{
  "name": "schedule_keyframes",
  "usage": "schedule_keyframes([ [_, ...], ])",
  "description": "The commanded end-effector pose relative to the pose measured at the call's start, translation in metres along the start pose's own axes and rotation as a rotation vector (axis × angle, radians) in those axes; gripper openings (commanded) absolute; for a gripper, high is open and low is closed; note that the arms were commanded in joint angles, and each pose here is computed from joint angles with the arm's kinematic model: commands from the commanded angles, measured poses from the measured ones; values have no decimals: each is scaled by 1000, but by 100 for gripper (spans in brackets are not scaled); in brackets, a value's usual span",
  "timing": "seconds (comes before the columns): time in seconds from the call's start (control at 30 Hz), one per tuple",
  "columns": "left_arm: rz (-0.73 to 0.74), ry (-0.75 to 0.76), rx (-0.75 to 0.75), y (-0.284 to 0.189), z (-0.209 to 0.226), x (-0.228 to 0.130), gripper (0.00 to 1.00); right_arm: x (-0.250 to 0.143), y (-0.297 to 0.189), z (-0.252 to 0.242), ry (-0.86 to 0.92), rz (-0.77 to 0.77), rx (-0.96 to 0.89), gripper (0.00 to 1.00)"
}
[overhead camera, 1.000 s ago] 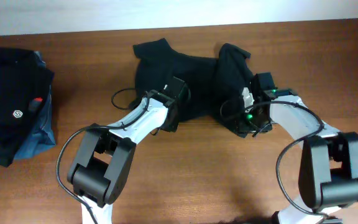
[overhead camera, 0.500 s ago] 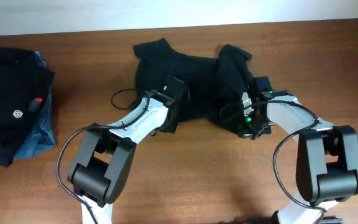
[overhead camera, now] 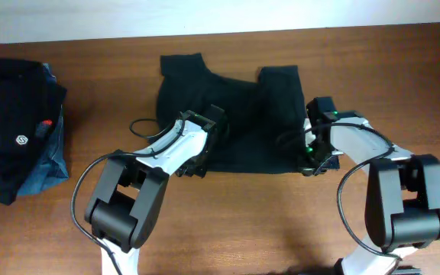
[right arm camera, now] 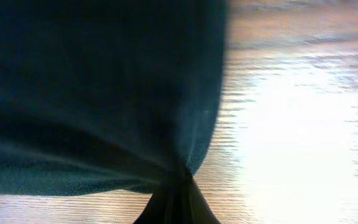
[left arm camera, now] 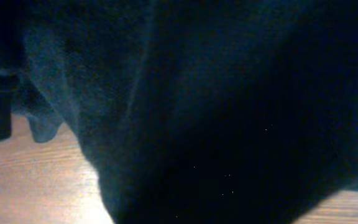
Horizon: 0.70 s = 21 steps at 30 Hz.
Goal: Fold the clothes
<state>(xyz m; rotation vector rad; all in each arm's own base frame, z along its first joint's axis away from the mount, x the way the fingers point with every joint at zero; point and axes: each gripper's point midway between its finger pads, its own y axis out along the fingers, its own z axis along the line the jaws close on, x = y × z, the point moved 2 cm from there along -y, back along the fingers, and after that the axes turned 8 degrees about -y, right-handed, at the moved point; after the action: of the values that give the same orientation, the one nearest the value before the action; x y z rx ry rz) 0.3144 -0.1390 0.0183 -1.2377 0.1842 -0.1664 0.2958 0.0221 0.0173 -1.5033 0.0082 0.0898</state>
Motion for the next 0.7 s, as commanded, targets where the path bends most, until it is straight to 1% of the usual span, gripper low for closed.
schedule_keyframes([
  [0.0, 89, 28, 59, 21, 7, -16, 1, -15, 7, -35, 92, 54, -80, 4],
  [0.1, 102, 32, 63, 21, 8, -19, 2, -16, 7, -46, 136, 54, -64, 4],
  [0.13, 109, 34, 65, 21, 8, -21, 8, -17, 6, -48, 145, 53, -63, 4],
  [0.17, 113, 35, 66, 20, 9, -22, 22, -17, 6, -49, 149, 53, -63, 4],
  [0.2, 120, 38, 69, 20, 9, -23, 58, -17, 6, -50, 151, 52, -63, 4],
  [0.27, 123, 39, 69, 20, 9, -24, 82, -16, 6, -50, 150, 50, -63, 4],
  [0.3, 123, 39, 69, 20, 9, -24, 86, -16, 6, -50, 151, 48, -63, 4],
  [0.57, 139, 44, 74, 20, 11, -27, 87, -15, 6, -50, 151, 44, -67, 4],
  [0.67, 139, 44, 74, 20, 11, -27, 87, -14, 6, -56, 179, 38, -97, 4],
])
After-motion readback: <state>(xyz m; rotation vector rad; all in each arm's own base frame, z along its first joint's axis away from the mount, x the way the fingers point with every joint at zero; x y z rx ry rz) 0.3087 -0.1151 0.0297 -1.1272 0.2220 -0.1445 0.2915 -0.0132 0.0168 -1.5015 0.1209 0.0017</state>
